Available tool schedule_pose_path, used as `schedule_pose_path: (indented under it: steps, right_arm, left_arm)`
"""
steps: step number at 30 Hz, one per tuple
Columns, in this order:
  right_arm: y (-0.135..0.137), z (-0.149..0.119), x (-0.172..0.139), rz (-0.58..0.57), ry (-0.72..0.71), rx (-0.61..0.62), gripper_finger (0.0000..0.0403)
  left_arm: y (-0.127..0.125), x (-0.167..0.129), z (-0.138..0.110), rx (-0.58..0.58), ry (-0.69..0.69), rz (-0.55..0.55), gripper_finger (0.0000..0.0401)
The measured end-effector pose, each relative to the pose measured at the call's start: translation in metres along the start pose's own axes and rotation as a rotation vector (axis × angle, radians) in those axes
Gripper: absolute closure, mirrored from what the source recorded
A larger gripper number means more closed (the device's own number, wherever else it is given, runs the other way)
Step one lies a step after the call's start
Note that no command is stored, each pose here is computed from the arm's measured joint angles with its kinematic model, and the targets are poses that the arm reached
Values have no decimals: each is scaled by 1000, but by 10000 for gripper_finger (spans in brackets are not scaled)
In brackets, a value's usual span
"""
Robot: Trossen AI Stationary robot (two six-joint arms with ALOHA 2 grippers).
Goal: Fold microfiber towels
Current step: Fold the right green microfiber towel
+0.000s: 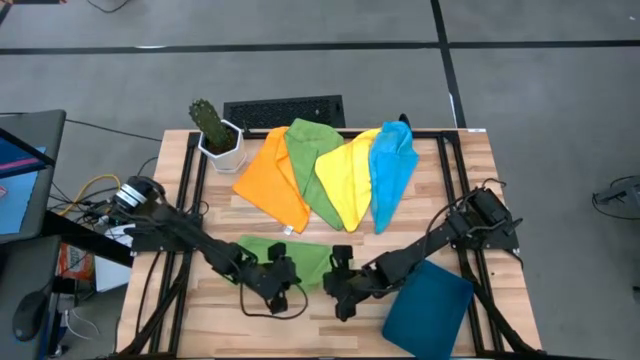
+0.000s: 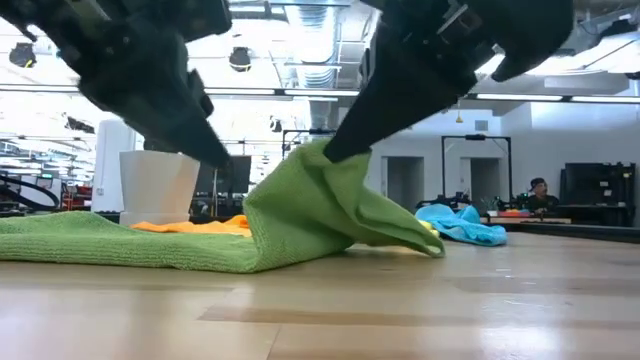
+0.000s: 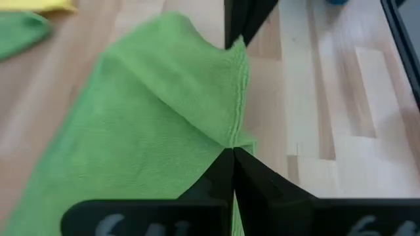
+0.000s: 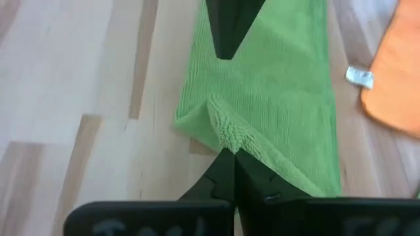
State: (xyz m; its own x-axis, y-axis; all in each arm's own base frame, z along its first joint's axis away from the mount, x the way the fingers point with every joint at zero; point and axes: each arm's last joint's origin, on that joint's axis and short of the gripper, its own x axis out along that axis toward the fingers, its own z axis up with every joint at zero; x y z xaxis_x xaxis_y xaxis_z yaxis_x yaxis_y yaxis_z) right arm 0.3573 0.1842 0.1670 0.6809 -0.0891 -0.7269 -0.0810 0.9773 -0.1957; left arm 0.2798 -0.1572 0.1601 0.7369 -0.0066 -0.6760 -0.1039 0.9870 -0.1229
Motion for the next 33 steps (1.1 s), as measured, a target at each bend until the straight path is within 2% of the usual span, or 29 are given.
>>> schedule_pose_path:
  steps: [5, 8, 15, 18, 24, 33]
  right_arm:
    - [0, 5, 0, 0, -43, -37, 382]
    - [-5, 8, 2, -5, -67, -52, 384]
    - [-13, 11, 6, -18, -76, -32, 375]
    - [-9, 10, 4, -9, -73, -28, 380]
    - [2, 7, -1, 8, -68, -32, 380]
    - [3, 6, -1, -12, -69, -26, 382]
  left_arm:
    - [1, 11, -21, -16, 38, 27, 401]
    - [-1, 20, -25, -32, 14, 41, 401]
    - [-2, 32, -26, -7, -40, 42, 401]
    - [1, 33, -23, -23, -59, 66, 401]
    - [-4, 33, -14, -38, -139, 5, 401]
    - [-4, 33, -11, -70, -167, 0, 401]
